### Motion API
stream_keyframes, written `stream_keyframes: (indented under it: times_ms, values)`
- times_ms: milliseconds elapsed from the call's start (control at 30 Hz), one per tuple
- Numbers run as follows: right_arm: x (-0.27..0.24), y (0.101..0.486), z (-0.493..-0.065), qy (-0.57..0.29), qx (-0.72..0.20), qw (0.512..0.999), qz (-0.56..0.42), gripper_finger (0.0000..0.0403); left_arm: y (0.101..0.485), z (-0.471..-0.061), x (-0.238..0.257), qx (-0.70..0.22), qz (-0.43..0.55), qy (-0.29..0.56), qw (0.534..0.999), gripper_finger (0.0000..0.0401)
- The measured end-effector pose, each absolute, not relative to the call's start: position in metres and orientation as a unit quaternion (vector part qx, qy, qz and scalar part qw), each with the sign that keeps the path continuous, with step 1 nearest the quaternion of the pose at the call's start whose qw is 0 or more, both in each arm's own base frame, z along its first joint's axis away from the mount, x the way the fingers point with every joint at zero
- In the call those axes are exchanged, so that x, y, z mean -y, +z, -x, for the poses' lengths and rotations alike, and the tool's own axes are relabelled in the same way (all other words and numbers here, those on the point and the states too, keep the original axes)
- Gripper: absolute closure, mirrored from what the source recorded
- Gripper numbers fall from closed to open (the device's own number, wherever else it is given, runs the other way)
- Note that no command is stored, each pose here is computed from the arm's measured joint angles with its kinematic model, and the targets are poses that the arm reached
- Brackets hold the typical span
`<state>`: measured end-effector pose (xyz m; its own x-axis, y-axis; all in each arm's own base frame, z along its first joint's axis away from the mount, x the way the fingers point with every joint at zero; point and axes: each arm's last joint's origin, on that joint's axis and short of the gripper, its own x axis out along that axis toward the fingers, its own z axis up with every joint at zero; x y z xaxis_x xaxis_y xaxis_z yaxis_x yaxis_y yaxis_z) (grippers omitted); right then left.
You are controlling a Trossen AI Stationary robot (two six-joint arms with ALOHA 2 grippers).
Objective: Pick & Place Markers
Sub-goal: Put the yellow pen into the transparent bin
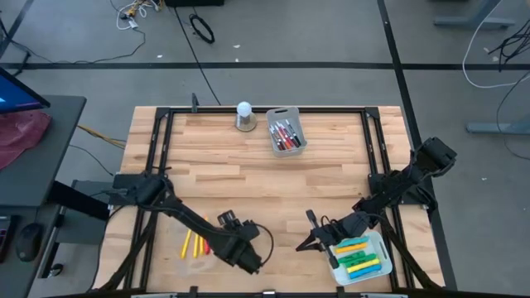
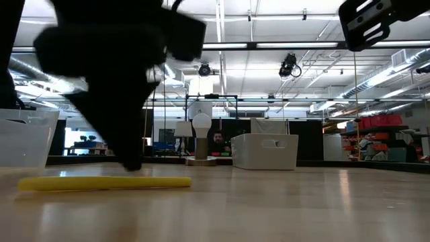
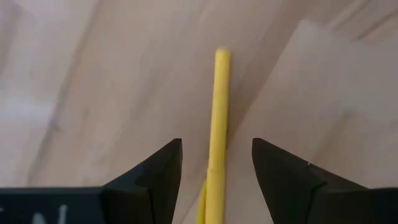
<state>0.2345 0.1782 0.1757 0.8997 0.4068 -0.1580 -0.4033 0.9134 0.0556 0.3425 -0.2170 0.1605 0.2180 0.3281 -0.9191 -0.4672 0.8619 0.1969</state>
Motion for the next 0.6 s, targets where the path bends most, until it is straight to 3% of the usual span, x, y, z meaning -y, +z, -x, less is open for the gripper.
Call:
stream_keyframes:
  times_ms: [300, 600]
  values:
    - [-0.179, 0.176, -0.234, 0.21, -0.082, 0.974, -0.007, 0.0399, 0.135, -0.322, 0.205, -0.57, 0.105, 0.238, 0.779, 0.0216]
    - [-0.179, 0.176, -0.234, 0.211, -0.082, 0.974, -0.007, 0.0399, 0.114, -0.315, 0.203, -0.572, 0.123, 0.199, 0.786, 0.0323]
